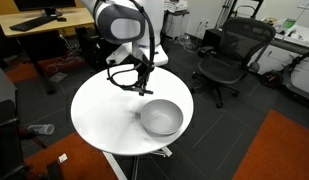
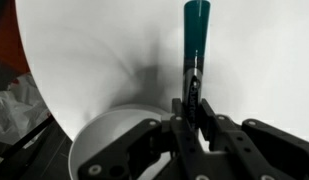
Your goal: Put the marker on the table
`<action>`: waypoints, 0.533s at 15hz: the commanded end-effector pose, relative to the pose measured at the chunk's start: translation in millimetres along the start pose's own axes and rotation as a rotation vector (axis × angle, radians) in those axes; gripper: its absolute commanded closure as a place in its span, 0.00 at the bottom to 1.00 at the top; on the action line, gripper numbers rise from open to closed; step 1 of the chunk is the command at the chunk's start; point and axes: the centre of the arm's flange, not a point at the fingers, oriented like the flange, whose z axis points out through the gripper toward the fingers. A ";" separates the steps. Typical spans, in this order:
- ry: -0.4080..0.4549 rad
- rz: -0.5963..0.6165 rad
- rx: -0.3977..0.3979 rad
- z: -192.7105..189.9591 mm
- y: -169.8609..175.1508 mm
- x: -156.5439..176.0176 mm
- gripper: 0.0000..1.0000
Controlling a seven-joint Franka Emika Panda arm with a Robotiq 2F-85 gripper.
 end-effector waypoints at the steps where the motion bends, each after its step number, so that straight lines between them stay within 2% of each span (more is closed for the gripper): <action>1: 0.000 0.029 0.036 14.4 39.4 -41.0 0.95; 8: 0.039 0.018 0.049 51.4 66.6 -85.3 0.95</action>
